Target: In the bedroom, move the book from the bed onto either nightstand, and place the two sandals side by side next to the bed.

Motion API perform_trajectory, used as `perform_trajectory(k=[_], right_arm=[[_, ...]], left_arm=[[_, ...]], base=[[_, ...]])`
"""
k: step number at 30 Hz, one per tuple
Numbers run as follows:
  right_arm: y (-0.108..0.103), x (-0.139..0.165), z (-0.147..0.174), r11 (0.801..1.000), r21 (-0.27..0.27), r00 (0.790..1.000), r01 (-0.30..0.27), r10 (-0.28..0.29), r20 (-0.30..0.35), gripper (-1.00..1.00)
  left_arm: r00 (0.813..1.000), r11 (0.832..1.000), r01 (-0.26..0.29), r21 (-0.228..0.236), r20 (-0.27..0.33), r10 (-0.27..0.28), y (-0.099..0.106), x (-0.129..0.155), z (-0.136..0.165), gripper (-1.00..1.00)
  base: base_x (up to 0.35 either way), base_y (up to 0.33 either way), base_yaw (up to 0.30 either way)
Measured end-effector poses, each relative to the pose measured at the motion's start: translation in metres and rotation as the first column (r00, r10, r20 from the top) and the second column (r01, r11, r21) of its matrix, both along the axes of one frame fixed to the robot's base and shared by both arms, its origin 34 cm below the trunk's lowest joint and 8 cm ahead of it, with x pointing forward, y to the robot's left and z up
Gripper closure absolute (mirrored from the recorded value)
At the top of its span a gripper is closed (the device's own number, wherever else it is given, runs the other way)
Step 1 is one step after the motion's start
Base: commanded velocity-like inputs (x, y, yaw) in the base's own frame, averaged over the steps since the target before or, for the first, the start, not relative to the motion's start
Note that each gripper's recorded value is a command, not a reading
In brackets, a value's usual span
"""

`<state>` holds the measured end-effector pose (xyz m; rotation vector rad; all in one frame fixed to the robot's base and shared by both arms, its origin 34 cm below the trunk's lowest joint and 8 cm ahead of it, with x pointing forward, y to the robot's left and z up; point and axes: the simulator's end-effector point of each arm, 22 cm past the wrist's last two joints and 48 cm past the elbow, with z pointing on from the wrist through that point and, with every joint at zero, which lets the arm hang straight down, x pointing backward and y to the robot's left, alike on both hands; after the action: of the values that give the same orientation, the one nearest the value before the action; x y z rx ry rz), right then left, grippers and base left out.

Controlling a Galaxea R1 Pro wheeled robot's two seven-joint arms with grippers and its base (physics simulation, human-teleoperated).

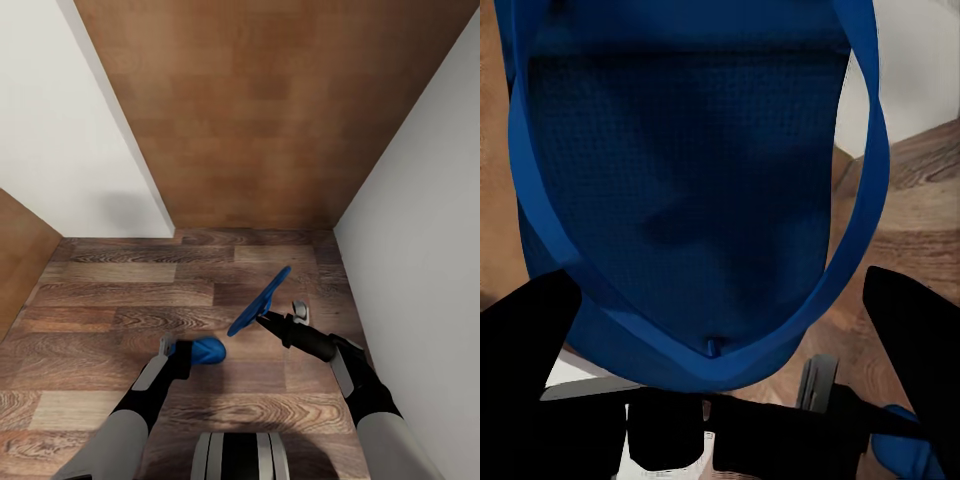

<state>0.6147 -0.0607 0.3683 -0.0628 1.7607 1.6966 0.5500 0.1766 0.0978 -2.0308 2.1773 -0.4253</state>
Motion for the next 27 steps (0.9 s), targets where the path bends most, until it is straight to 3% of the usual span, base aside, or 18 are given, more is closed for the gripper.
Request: perform_trajectory(k=[9,17,19,24,27], right_arm=[[-0.001,0.005,0.02,1.0,0.0,0.999,0.001,-0.001,0.036,1.0],[-0.001,0.008,0.038,1.0,-0.001,0.998,0.002,-0.002,0.067,1.0],[-0.002,0.007,0.04,1.0,-0.001,0.998,0.003,-0.003,0.065,1.0],[-0.003,0.008,0.048,1.0,-0.001,0.997,0.004,-0.004,0.073,1.0],[-0.004,0.008,0.052,1.0,-0.001,0.997,0.005,-0.005,0.077,1.0]], left_arm=[[0.999,1.0,0.0,0.005,0.043,0.0,0.003,0.017,0.02,1.0],[0.997,1.0,0.0,0.025,0.076,-0.002,0.017,0.031,0.036,1.0],[0.996,1.0,0.016,0.026,0.09,-0.019,0.016,0.036,0.042,1.0],[0.984,0.99,0.131,0.051,0.111,-0.137,0.008,0.043,0.054,1.0],[0.978,0.985,0.162,0.066,0.121,-0.169,0.011,0.046,0.06,1.0]], base=[[0.0,0.0,0.0],[0.0,0.0,0.0],[0.0,0.0,0.0],[0.0,0.0,0.0],[0.0,0.0,0.0]])
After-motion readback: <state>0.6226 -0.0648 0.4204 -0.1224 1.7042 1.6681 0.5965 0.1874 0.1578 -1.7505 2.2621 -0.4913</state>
